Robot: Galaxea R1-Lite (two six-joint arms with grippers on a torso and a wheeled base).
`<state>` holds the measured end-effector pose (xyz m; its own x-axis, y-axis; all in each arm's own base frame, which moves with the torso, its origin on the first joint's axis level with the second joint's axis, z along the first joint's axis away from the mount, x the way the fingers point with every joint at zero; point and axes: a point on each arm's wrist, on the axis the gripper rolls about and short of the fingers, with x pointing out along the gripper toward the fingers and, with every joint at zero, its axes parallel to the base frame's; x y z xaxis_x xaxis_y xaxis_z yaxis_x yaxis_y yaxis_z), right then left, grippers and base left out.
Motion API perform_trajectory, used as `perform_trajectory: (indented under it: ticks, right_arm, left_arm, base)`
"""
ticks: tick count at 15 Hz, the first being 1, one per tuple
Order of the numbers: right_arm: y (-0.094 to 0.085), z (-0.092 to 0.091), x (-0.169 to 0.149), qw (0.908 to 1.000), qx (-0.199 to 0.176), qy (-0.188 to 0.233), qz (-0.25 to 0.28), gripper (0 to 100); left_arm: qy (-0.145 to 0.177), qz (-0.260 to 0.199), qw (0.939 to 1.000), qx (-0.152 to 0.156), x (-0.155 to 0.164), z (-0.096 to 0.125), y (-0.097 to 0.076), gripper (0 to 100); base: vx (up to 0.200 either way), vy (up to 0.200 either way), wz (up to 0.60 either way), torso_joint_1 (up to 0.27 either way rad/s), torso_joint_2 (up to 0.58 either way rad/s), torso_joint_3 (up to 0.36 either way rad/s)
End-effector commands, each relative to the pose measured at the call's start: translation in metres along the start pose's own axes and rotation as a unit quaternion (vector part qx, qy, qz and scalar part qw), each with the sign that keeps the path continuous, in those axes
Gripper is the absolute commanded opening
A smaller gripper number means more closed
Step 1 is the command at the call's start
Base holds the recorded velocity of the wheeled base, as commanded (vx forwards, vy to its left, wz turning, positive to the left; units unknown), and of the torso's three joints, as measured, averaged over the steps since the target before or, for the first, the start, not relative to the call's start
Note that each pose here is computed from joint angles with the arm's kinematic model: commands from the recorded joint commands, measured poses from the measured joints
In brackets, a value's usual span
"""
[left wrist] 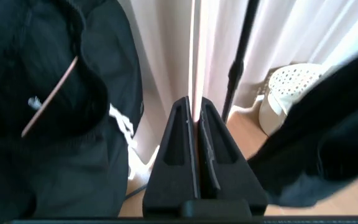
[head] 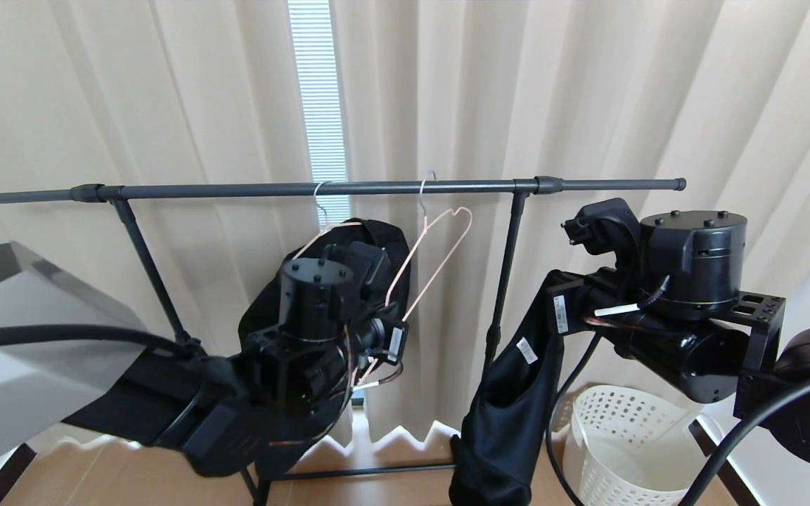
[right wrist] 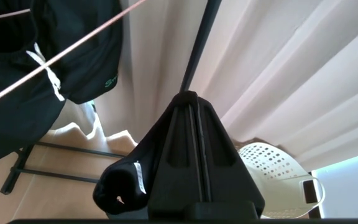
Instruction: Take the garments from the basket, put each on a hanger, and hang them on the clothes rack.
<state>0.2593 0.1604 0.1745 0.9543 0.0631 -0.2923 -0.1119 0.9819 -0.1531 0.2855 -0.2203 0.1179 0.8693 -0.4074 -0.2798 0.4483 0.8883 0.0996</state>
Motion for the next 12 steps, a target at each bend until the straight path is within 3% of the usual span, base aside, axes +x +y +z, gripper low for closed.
perform_trajectory:
  ticks: [1,6,10,11,12]
  right_arm:
    - [0.0,0.001,0.001,1.0,-0.003,-0.001,-0.006,0]
    - [0.0,0.002,0.007,0.9988,-0.011,-0.001,-0.048,0]
    - [-0.004,-0.001,0.025,0.9966,-0.009,0.009,-0.081,0]
    - [-0.009,0.002,0.029,0.9954,-0.004,0.007,-0.095,0]
    - [-0.01,0.003,0.03,0.9952,-0.002,0.006,-0.097,0]
  left_arm:
    - [-0.029,-0.015,0.9995,0.0,-0.05,-0.004,0.0,0]
    - [-0.034,-0.055,0.9979,0.007,-0.113,-0.049,-0.003,0]
    - [-0.033,-0.103,0.994,0.015,-0.127,-0.062,-0.011,0]
    - [-0.026,-0.139,0.9897,0.02,-0.131,-0.067,-0.011,0]
    - [-0.025,-0.146,0.9887,0.021,-0.131,-0.068,-0.011,0]
  base:
    - [0.0,0.0,0.0,0.0,0.0,0.0]
    - [0.0,0.0,0.0,0.0,0.0,0.0]
    - [0.0,0.0,0.0,0.0,0.0,0.0]
    - [0.0,0.0,0.0,0.0,0.0,0.0]
    - [0.0,0.0,0.0,0.0,0.0,0.0]
